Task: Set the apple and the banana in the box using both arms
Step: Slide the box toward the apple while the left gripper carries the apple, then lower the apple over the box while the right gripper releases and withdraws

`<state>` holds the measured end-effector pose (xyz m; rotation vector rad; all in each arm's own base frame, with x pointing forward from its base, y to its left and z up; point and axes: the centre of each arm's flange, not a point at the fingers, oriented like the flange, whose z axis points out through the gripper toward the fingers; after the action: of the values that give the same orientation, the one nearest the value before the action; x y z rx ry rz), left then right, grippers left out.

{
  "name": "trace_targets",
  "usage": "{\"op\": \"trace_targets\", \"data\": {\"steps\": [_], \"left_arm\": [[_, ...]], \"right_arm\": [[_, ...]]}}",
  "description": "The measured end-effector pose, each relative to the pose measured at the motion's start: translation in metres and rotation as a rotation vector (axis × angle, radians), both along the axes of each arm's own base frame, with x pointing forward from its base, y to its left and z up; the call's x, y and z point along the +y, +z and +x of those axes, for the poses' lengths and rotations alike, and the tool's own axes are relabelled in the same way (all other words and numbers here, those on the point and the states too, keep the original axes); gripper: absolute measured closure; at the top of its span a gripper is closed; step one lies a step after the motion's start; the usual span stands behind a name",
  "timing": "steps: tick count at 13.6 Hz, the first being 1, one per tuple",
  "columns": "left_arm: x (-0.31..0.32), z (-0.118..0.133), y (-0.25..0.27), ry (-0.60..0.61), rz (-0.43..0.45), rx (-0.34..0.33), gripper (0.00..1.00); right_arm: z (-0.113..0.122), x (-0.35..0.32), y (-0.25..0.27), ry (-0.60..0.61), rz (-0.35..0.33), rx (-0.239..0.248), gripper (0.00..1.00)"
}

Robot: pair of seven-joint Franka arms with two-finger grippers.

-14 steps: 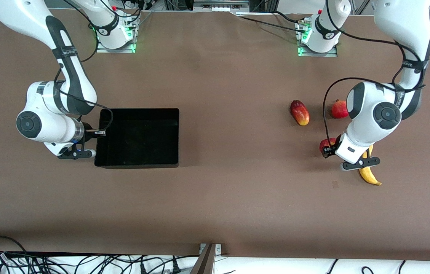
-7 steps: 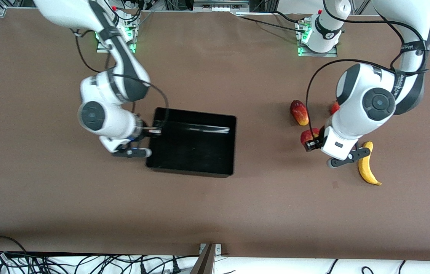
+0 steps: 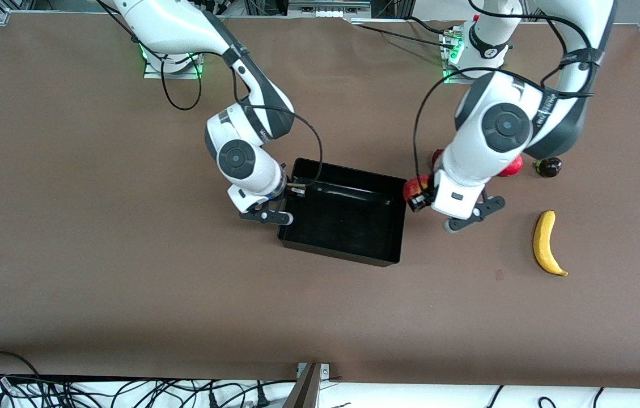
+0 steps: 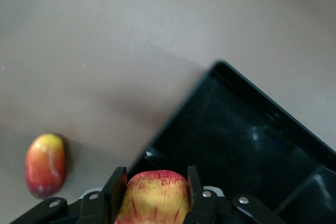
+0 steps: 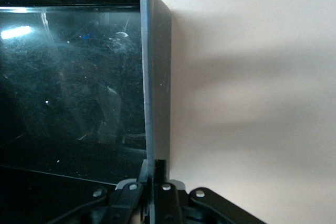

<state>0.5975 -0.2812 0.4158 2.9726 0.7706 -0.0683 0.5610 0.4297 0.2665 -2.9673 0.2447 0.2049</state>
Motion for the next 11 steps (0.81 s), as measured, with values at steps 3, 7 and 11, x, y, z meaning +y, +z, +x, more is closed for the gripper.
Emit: {"op": "trace_targets", "data": {"steps": [3,7,11], "left_arm": [[-0.018,-0.008,0.003,0.031,-0.006,0.003,0.48],[-0.024,-0.01,0.0,0.077,-0.011,0.014,0.48],[-0.03,-0.01,-0.017,0.082,-0.02,0.04,0.48]], "right_arm": [[-0.008,0.013,0.001,0.007,0.004,-0.006,0.95],[-0.007,0.012,0.001,0.022,0.005,-0.012,0.79],[0.024,-0.01,0.029,0.067,0.023,-0.073,0.39]]}}
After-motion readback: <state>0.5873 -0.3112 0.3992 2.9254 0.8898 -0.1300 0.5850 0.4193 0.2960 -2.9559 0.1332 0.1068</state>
